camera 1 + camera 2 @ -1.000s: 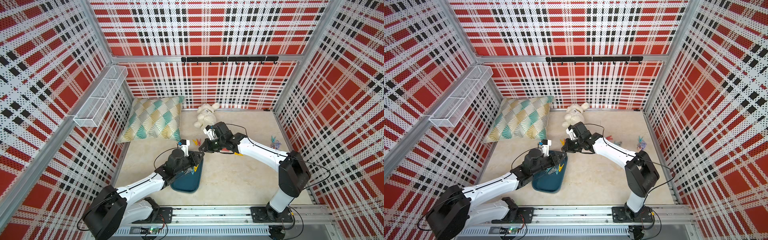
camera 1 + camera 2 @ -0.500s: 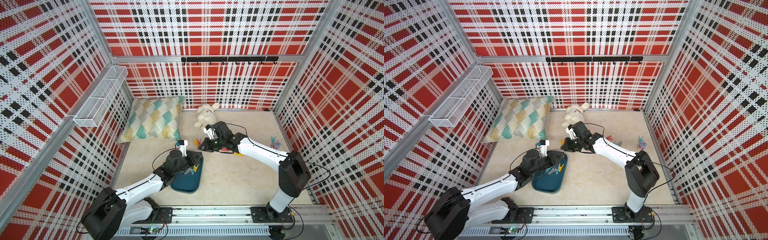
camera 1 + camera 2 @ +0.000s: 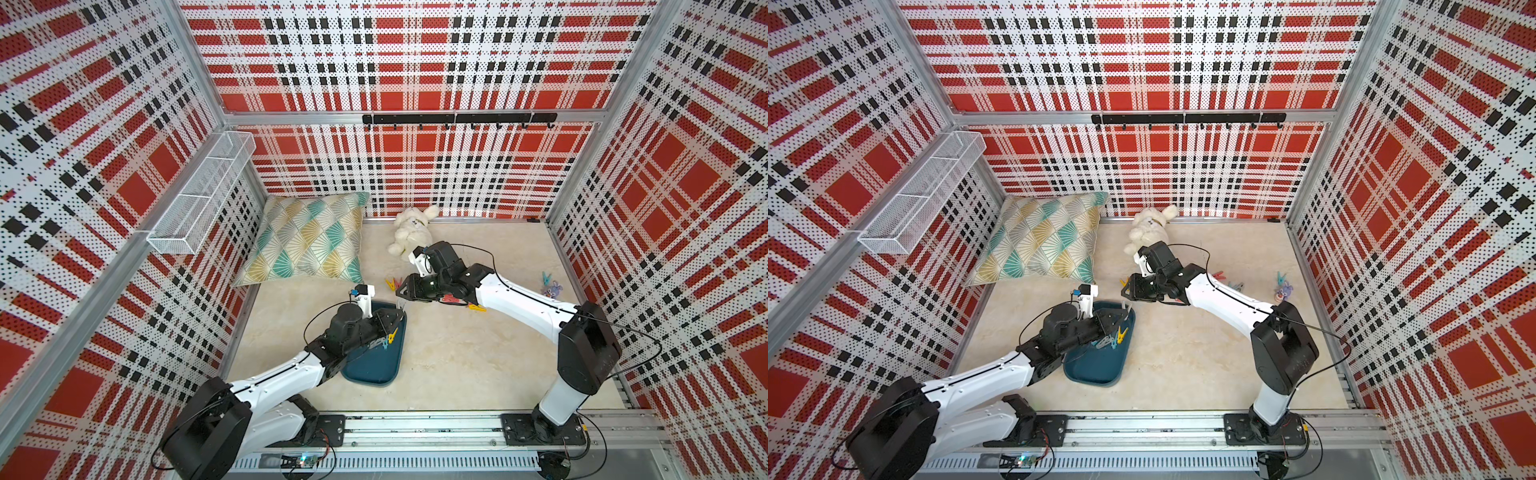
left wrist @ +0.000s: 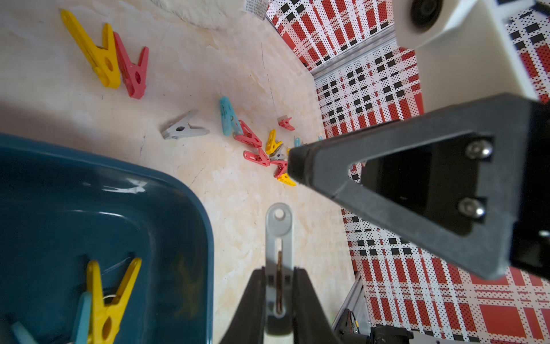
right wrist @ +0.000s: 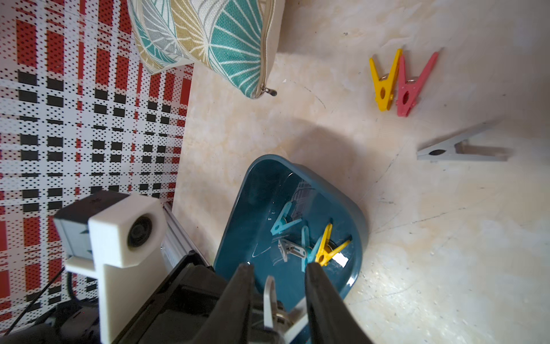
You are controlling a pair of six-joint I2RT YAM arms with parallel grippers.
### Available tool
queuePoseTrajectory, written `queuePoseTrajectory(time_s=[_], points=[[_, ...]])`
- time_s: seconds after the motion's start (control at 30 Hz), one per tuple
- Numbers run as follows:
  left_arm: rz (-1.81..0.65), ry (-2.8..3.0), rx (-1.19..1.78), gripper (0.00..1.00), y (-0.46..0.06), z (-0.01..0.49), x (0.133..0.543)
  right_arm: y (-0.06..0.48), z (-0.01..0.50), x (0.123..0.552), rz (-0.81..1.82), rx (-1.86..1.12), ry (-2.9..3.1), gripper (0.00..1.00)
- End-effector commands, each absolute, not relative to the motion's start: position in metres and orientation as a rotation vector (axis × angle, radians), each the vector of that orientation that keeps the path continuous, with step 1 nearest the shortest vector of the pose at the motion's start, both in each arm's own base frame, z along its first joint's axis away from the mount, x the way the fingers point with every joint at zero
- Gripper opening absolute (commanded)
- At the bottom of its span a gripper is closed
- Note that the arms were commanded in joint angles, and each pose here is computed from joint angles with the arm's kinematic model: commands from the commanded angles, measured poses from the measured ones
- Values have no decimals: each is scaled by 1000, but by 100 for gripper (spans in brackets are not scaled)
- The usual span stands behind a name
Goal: Put the clothespins into the storage box
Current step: Place the clothespin in the storage box.
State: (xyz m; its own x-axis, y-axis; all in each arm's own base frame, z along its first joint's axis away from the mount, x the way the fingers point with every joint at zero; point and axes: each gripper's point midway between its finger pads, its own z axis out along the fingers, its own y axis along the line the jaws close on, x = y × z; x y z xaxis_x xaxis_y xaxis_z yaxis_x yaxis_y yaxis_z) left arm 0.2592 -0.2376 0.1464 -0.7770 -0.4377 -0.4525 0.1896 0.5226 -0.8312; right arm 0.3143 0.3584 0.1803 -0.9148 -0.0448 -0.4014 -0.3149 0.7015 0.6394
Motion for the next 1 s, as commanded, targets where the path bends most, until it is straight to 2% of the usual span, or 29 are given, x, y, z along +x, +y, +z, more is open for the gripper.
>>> queuePoseTrajectory(time_s=[0.0, 0.2, 0.47, 0.83, 0.97], points=[[-1235, 2124, -217, 8, -228, 144, 258, 342, 196, 327, 926, -289, 2509, 39], [-1020, 2241, -243, 9, -206, 119, 258, 298, 185, 351, 703, -221, 2522, 44], [-735, 2365, -262, 11, -181, 92, 257, 248, 153, 384, 386, -192, 2571, 43], [-438, 2439, -220, 13, -173, 75, 256, 255, 93, 409, 255, -240, 2696, 38], [-377, 2433, -226, 20, -166, 75, 256, 257, 79, 413, 231, -245, 2723, 38]])
